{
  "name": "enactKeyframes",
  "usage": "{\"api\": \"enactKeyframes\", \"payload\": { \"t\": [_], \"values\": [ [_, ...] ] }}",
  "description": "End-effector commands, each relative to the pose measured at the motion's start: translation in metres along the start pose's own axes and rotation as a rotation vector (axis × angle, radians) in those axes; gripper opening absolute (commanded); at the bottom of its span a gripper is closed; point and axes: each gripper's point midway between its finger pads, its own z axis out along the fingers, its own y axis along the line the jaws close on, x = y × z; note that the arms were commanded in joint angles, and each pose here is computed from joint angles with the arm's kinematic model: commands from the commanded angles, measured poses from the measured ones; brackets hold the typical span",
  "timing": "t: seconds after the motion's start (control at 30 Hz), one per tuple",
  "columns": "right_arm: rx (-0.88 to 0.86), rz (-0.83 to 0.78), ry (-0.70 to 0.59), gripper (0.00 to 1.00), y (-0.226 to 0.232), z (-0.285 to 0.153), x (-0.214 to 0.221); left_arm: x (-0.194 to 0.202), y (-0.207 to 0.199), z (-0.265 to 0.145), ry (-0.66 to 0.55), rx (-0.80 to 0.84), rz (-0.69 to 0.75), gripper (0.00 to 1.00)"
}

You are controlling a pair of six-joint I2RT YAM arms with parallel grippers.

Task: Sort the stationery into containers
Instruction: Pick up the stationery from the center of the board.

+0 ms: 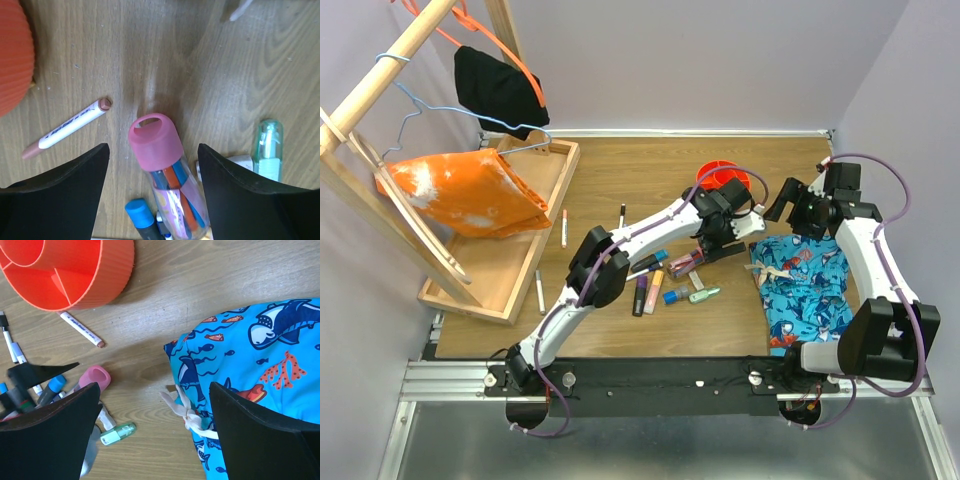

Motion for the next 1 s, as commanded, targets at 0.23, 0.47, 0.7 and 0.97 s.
{"api": "enactKeyframes", "payload": {
  "t": [0.23,0.47,0.7,0.97],
  "values": [
    [-0.010,0.004,0.012,0.97,-0.001,0.001,0.001,0.029,0.010,0.020,0.104,-0.023,-0.064,0.75],
    [-0.009,0.006,0.035,0.97,-0.002,0.007,0.002,0.036,0.002,0.027,0.123,0.013,-0.088,0.66],
    [-0.003,-0.006,0.044,0.97,-0.004,0.009,0.000,0.050,-0.004,0.034,0.159,0.034,-0.088,0.62],
    [0.007,-0.022,0.031,0.97,-0.005,0.008,-0.005,0.029,-0.015,-0.004,0.082,0.115,-0.061,0.10]
  ]
}}
